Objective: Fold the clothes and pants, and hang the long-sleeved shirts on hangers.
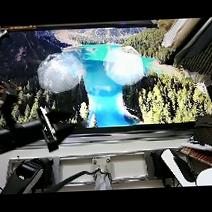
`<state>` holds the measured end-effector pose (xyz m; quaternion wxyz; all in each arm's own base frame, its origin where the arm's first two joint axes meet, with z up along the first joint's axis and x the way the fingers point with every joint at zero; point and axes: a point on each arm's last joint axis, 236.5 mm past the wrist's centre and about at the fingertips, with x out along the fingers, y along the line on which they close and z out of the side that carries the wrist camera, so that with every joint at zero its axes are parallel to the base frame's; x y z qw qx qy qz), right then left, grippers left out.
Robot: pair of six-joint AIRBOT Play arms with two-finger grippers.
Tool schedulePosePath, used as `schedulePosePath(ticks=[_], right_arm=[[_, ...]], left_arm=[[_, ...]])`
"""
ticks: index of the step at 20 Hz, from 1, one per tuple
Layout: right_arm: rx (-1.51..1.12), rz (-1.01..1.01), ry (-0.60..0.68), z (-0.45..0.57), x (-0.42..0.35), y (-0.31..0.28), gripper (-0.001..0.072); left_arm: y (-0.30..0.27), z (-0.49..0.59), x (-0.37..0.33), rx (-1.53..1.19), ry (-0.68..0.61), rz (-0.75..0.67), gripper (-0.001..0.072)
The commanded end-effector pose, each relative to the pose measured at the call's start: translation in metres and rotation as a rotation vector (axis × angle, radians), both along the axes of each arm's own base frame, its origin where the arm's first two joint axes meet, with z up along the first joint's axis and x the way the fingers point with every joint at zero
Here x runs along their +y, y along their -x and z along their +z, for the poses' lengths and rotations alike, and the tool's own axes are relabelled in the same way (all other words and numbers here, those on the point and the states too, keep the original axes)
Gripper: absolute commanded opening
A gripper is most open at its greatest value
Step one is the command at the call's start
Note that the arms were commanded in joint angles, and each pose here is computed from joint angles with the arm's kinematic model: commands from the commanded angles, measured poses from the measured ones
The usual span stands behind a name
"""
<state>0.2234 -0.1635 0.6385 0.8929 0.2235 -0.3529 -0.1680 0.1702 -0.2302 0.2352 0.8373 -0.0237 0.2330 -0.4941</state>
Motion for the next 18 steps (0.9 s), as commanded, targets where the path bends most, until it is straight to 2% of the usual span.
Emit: schedulePosePath(ticks=[1,3,6,12,18], right_arm=[[0.337,0.380,0.215,-0.053,0.117,-0.062,0.0347],[0.571,0.719,0.415,-0.121,0.209,-0.081,0.0348],[0.809,1.046,0.556,-0.218,0.291,-0.072,0.0347],[1.104,1.200,0.609,-0.333,0.325,-0.048,0.0347],[1.142,1.224,0.617,-0.341,0.326,-0.042,0.0347]], left_arm=[[-0.050,0.070,0.026,-0.261,-0.100,0.151,0.0412],[-0.070,0.112,0.025,-0.347,-0.039,0.203,0.0412],[-0.086,0.128,0.021,-0.370,0.029,0.238,0.0412],[-0.085,0.121,0.019,-0.351,0.012,0.224,0.0412],[-0.085,0.121,0.019,-0.351,0.012,0.224,0.0412]])
